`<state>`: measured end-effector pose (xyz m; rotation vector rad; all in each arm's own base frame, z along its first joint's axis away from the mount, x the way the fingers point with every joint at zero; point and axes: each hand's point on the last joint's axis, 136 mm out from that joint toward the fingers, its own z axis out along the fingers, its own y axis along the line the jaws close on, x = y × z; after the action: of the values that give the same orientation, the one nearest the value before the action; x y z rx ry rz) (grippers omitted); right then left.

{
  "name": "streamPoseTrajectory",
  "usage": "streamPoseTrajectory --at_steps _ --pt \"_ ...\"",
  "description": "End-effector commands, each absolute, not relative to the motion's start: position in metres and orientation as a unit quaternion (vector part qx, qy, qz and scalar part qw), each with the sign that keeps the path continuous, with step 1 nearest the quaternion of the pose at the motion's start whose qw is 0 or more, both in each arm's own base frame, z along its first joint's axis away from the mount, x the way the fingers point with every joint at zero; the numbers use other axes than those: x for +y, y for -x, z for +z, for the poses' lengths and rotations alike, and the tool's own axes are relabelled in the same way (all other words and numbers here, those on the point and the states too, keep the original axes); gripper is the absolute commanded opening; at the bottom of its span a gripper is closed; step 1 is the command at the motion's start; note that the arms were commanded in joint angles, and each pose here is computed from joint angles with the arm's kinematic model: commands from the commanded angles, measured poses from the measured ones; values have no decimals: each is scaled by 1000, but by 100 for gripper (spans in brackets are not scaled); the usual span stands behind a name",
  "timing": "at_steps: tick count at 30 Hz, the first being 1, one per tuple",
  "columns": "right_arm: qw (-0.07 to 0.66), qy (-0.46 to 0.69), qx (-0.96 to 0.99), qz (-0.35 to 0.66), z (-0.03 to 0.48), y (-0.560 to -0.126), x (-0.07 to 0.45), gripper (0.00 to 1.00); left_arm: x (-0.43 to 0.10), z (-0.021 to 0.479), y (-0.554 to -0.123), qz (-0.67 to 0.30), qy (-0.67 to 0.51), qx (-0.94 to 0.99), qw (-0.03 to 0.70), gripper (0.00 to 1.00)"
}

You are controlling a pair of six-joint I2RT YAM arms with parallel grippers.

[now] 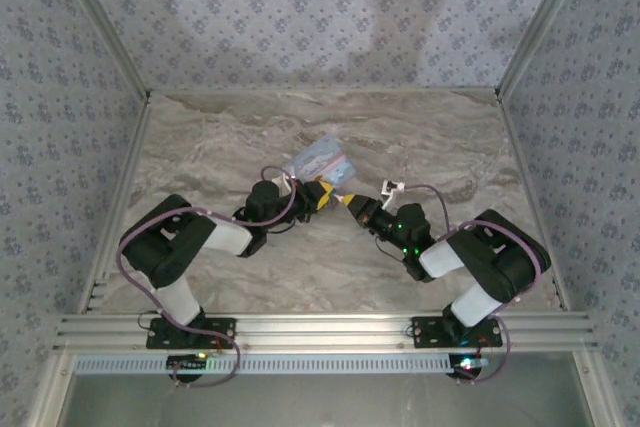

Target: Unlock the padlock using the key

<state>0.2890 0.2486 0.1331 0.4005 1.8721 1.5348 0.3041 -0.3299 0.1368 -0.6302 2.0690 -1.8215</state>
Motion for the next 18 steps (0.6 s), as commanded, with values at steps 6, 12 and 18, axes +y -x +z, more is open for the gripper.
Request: streamPoseTrajectory --at_steps 6,12,18 --pt "334 -147 696 618 152 -296 260 0 -345 147 -289 -662 181 715 134 0" --pt "334 -156 683 630 163 -298 259 0 -347 146 -289 -664 181 713 131 0" --pt "333 -163 682 631 163 -299 257 0 -347 145 -288 -665 179 713 131 0"
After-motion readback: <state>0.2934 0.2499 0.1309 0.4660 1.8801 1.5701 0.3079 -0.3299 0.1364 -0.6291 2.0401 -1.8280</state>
